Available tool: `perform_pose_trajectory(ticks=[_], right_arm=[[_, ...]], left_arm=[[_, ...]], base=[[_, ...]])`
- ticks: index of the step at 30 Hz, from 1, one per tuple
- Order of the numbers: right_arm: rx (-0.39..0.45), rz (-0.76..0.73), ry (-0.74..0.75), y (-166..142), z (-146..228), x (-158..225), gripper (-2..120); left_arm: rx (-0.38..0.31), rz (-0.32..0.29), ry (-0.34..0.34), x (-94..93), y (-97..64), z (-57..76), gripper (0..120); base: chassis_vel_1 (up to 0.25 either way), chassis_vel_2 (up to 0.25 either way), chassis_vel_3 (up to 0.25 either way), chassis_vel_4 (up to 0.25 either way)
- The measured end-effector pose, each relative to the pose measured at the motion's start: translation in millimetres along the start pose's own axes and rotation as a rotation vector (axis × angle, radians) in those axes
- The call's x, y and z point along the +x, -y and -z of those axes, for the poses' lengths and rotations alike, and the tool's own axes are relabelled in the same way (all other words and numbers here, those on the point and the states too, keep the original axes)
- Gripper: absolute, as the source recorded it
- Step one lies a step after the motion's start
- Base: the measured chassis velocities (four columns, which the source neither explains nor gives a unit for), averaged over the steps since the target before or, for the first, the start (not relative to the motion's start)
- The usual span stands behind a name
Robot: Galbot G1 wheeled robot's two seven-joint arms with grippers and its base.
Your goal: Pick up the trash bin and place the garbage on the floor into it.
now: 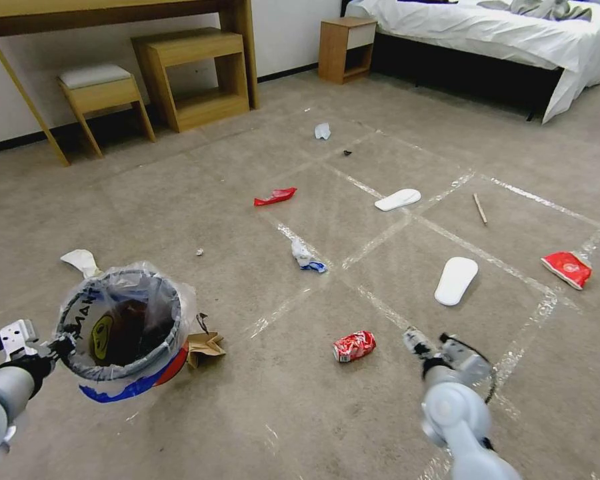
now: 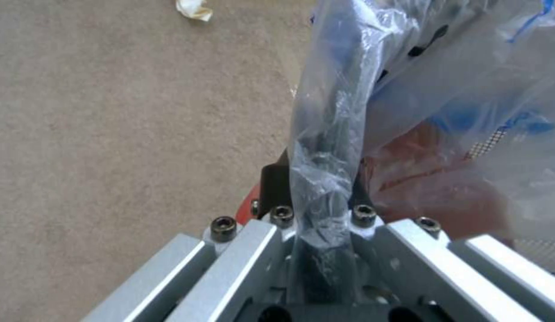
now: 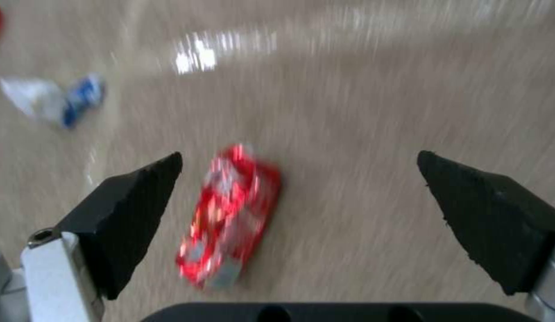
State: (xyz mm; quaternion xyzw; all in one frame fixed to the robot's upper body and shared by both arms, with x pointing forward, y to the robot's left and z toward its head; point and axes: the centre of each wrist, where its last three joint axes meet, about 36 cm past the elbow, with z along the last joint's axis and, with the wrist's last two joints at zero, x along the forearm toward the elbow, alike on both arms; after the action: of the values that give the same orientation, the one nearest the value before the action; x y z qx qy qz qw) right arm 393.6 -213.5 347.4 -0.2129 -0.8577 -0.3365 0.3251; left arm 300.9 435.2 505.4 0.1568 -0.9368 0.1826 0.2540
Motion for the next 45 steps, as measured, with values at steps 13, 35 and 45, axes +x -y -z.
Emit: perform_pose_trajectory(ticks=[13,35,45], right_arm=[[-0.022,-0.030,-0.111,-39.0,-51.7,-66.3,100],[-0.006,-0.089,-0.144,-75.5,-67.6,-128.2,100],[-0.004,-0.084,-0.145,-87.2,-71.2,-145.1,100]], left_arm=[[0.004,0.002,-0.002,-0.6,-0.2,-2.7,1],[0.027,0.010,0.006,-8.1,-2.9,-5.9,1],[0.035,0.005,0.004,-13.3,-0.6,-10.0,1]], base=[[0.000,0.000,0.000,0.000],[0.000,0.000,0.000,0.000],[0.000,0.000,0.000,0.000]])
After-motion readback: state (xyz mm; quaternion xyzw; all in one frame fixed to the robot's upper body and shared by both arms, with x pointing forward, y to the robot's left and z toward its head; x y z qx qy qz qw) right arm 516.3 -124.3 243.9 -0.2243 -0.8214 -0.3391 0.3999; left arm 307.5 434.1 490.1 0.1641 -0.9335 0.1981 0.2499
